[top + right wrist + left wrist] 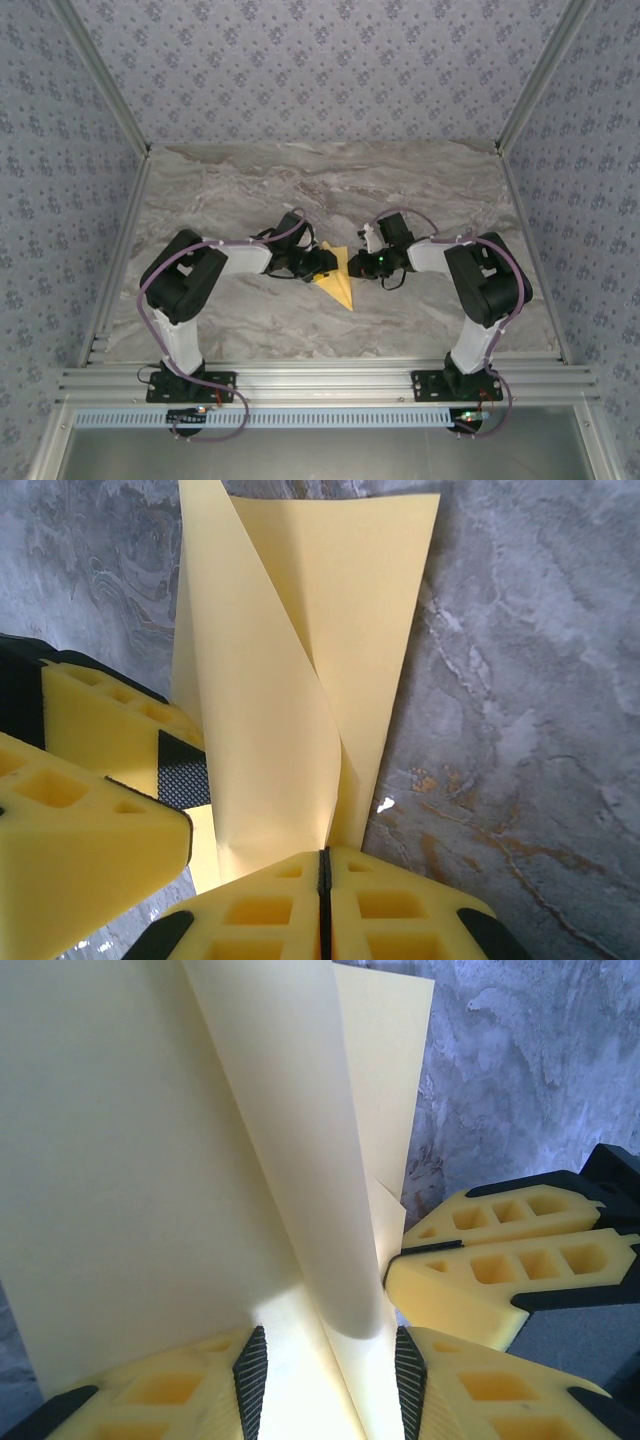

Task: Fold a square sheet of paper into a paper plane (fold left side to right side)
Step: Fourth fold the wing at the center of the table.

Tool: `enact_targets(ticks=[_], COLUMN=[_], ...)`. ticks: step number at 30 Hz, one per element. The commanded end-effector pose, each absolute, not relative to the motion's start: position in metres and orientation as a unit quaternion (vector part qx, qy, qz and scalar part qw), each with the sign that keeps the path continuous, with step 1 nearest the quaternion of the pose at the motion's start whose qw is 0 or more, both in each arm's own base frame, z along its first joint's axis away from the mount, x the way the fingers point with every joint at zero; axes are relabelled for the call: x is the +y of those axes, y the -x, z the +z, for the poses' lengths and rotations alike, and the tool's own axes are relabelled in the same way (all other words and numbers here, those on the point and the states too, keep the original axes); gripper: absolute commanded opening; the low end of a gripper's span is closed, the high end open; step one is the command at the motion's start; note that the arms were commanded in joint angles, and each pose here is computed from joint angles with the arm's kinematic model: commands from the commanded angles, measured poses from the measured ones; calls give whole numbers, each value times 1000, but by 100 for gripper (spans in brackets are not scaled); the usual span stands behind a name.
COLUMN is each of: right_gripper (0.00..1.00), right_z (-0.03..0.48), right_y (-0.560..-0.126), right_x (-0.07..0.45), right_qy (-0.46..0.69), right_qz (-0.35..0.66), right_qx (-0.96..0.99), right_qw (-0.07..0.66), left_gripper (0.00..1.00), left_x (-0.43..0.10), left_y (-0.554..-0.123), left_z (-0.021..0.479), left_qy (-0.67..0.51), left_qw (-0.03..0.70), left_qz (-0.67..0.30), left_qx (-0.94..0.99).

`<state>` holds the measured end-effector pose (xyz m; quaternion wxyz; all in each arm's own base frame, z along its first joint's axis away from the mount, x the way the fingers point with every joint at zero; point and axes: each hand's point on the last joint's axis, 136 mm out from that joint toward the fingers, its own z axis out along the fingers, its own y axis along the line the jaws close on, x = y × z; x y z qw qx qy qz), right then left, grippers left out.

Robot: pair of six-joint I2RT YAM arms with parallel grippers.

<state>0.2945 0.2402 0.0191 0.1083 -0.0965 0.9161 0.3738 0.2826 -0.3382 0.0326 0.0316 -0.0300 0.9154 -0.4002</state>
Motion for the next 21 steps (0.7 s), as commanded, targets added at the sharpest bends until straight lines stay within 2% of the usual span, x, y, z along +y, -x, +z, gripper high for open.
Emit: enact_targets(ticks=[1,11,16,21], right_gripper=[11,11,11,11], right_z=[4,-4,-4,-4], right_y=[-286,-284,-284,-282], right_x=[237,233,234,234], right_qy=[97,98,101,104], right_qz=[349,329,327,325], right_qx=[928,936,937,937], right_qw=[86,78,76,75], left_gripper=[41,40,32,31], left_x=[-337,-354,-366,-375], left_y=[-281,-292,-298,-305], left_z=[33,93,87,74], left_qy=[23,-7,-6,0], left_qw=[38,74,60,49], left_qz=[-394,-448,-453,-455], left_qx=[918,891,890,889])
